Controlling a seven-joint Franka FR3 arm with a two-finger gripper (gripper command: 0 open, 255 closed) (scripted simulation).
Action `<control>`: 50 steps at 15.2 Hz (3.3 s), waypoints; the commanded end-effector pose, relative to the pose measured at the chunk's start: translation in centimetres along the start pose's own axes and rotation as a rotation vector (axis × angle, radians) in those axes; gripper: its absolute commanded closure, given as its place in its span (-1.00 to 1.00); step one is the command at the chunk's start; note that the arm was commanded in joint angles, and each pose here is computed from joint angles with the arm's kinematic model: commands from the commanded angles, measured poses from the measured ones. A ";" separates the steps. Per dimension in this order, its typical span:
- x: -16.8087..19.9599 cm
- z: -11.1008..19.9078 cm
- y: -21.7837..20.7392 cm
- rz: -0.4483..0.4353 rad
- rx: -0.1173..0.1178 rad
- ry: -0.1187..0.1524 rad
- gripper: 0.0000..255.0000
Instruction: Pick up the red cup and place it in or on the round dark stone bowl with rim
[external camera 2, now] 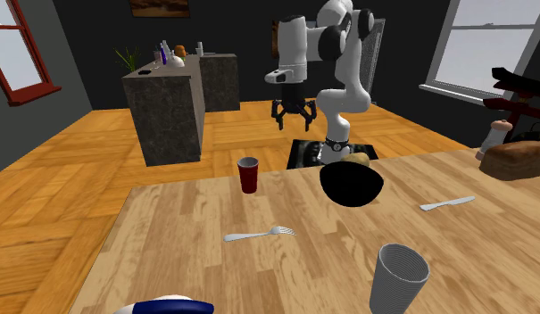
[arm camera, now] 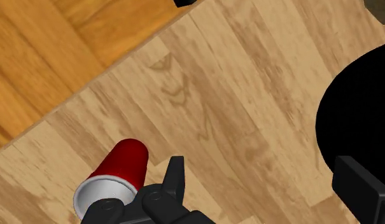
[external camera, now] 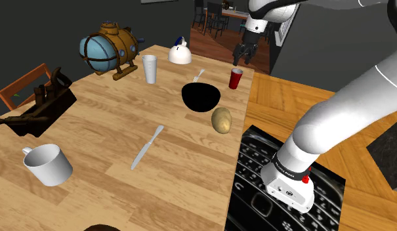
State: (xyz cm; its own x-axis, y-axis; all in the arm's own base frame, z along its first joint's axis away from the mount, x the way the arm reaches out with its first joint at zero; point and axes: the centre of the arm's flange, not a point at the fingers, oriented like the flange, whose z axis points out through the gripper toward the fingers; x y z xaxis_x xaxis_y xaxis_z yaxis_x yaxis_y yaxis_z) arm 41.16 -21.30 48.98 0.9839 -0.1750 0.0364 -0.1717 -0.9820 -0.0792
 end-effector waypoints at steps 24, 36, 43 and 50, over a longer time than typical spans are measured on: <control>10.6 12.3 17.8 0.055 0.018 -0.039 -1.00; 10.6 12.3 17.8 0.055 0.018 -0.039 1.00; 10.6 11.2 17.7 0.055 0.018 -0.039 1.00; 10.7 7.5 17.4 0.055 0.018 -0.039 1.00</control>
State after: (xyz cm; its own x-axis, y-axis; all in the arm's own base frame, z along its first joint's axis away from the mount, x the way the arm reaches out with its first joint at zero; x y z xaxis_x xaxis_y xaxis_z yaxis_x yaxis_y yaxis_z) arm 49.14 -39.67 39.96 0.9743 -0.2249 -0.0072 -0.2246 -0.9695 -0.0980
